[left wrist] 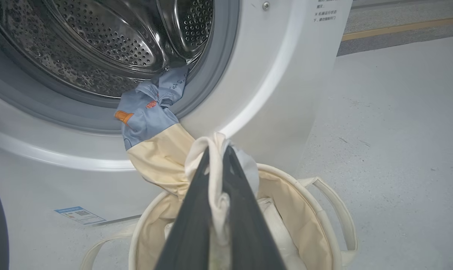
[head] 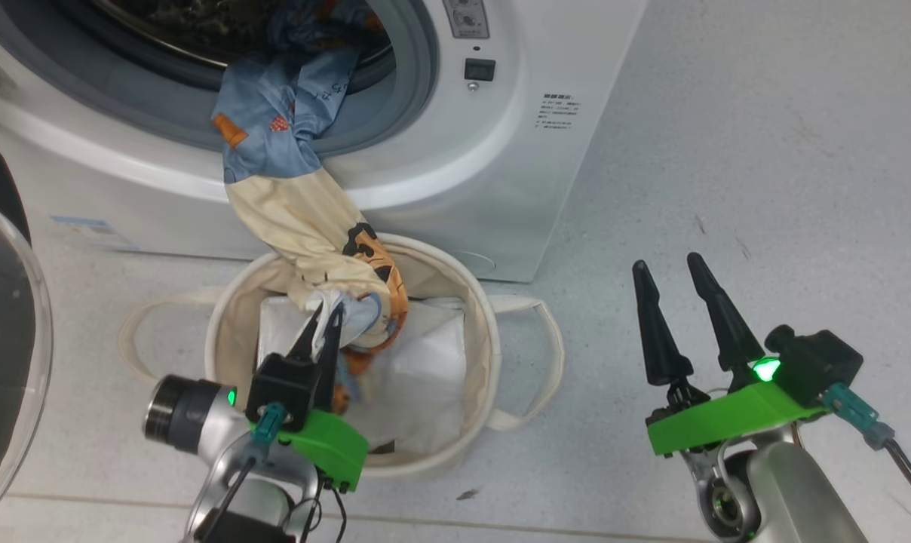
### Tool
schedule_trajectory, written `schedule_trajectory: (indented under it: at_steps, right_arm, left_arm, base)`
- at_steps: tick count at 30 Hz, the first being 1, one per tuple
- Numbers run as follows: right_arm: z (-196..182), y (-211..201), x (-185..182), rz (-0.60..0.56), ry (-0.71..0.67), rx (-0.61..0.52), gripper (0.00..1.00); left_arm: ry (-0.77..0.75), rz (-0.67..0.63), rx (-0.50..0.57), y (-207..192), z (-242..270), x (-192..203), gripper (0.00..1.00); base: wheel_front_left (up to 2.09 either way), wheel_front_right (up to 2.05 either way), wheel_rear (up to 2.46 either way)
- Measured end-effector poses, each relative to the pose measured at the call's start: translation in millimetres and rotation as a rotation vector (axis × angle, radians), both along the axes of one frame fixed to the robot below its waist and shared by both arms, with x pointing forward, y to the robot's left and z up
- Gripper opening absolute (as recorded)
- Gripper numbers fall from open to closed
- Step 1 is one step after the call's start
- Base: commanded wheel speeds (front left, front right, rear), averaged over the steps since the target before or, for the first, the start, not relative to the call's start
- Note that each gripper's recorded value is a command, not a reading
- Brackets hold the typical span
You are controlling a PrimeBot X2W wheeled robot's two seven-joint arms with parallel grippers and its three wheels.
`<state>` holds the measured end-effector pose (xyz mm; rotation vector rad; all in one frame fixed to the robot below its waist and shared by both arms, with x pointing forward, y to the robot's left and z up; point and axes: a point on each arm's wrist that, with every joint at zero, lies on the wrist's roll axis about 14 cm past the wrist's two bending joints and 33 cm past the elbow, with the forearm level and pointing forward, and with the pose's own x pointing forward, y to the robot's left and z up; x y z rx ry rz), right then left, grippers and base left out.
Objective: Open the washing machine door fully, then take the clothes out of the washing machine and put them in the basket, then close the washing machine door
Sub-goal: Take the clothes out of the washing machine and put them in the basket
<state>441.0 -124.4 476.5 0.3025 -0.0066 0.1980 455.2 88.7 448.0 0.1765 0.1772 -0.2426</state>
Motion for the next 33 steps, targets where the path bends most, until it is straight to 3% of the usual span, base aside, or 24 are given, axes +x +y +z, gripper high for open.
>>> schedule_trajectory:
  at_steps: [17, 24, 33]
  right_arm:
    - [-28.4, -8.7, 5.7, -0.024, 0.068, -0.006, 1.00]
    - [-36.3, -2.1, 8.8, -0.003, 0.082, -0.010, 1.00]
    - [-60.4, -5.9, 23.8, -0.009, 0.119, -0.028, 1.00]
  left_arm:
    - [0.111, -0.042, -0.016, -21.2, -60.3, 18.7, 0.00]
    - [0.265, -0.048, 0.036, -13.1, -109.7, 1.9, 0.00]
    - [0.403, -0.027, 0.064, -8.6, -167.5, 14.1, 0.00]
  base:
    - [0.00, 0.00, 0.00]
    - [0.00, 0.00, 0.00]
    - [0.00, 0.00, 0.00]
